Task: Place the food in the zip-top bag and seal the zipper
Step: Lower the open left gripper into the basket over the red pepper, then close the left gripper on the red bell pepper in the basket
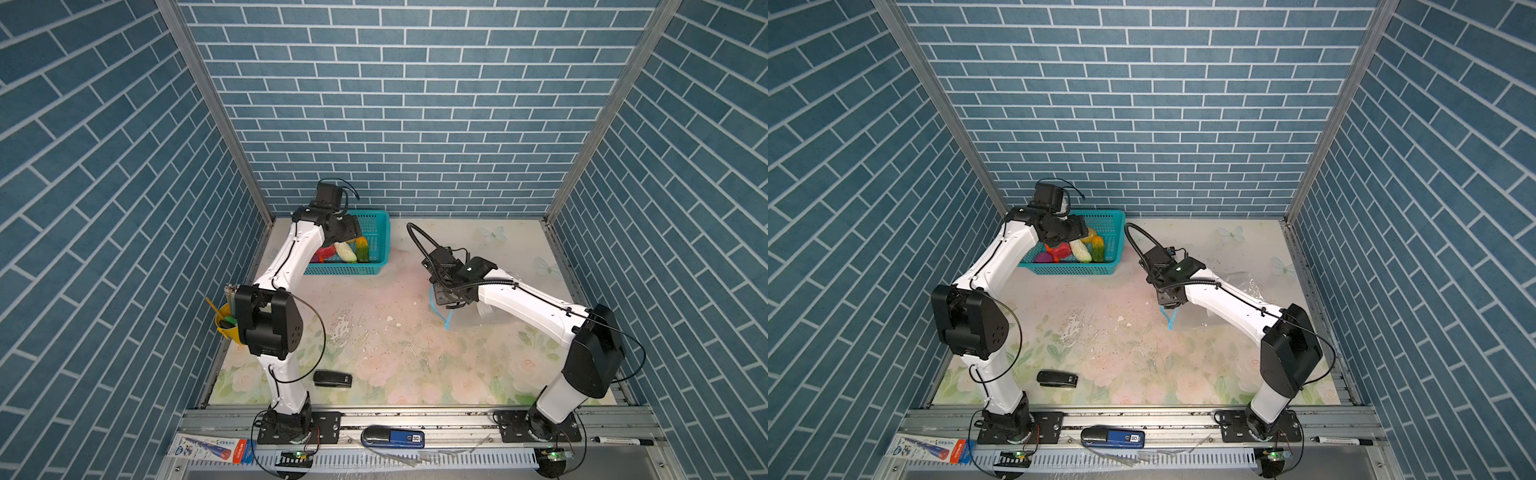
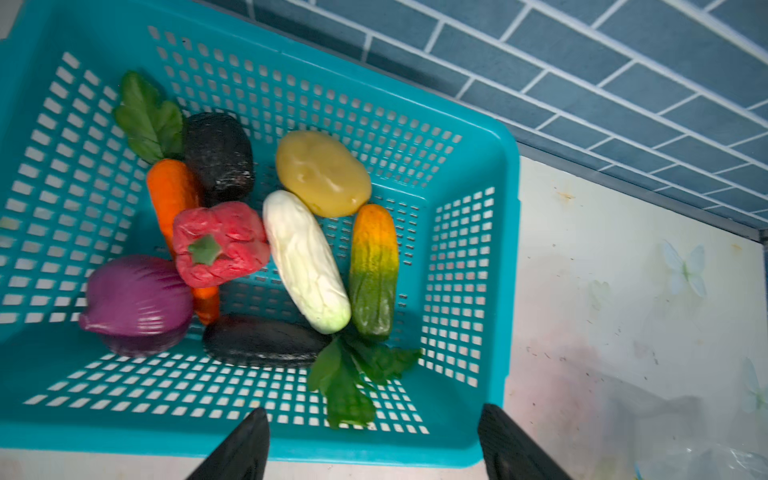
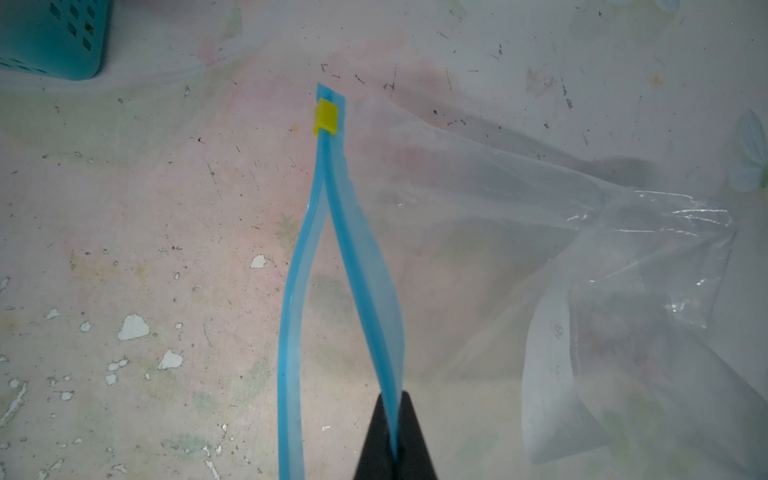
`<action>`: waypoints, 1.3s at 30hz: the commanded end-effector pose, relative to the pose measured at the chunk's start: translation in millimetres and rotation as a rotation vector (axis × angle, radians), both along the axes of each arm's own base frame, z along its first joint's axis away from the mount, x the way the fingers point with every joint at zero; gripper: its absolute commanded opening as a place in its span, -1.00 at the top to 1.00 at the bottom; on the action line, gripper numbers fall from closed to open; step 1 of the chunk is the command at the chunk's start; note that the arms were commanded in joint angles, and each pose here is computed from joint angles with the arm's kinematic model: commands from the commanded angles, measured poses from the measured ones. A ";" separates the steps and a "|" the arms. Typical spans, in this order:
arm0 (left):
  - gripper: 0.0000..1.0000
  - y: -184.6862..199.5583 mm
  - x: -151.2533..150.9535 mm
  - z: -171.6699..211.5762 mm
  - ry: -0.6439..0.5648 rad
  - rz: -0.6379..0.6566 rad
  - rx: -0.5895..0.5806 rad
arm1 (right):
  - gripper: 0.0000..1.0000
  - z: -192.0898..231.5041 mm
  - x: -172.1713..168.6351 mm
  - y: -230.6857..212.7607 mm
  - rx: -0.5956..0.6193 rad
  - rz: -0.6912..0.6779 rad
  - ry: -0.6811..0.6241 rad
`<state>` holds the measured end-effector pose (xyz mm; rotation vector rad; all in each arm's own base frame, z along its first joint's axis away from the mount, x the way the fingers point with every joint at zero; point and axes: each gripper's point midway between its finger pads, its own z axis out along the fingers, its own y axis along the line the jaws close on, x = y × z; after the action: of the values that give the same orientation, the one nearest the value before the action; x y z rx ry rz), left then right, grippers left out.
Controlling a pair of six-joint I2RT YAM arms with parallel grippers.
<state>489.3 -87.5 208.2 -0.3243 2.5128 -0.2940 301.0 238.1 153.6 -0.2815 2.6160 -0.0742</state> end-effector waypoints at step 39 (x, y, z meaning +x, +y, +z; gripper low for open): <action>-0.72 88.6 45.3 -116.1 0.312 0.093 0.047 | 1.00 3.3 3.7 15.6 0.054 0.046 0.003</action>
<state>537.0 -0.8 97.1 -0.4879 2.7698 -0.1520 301.1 250.6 153.9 -0.3171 2.6168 0.0031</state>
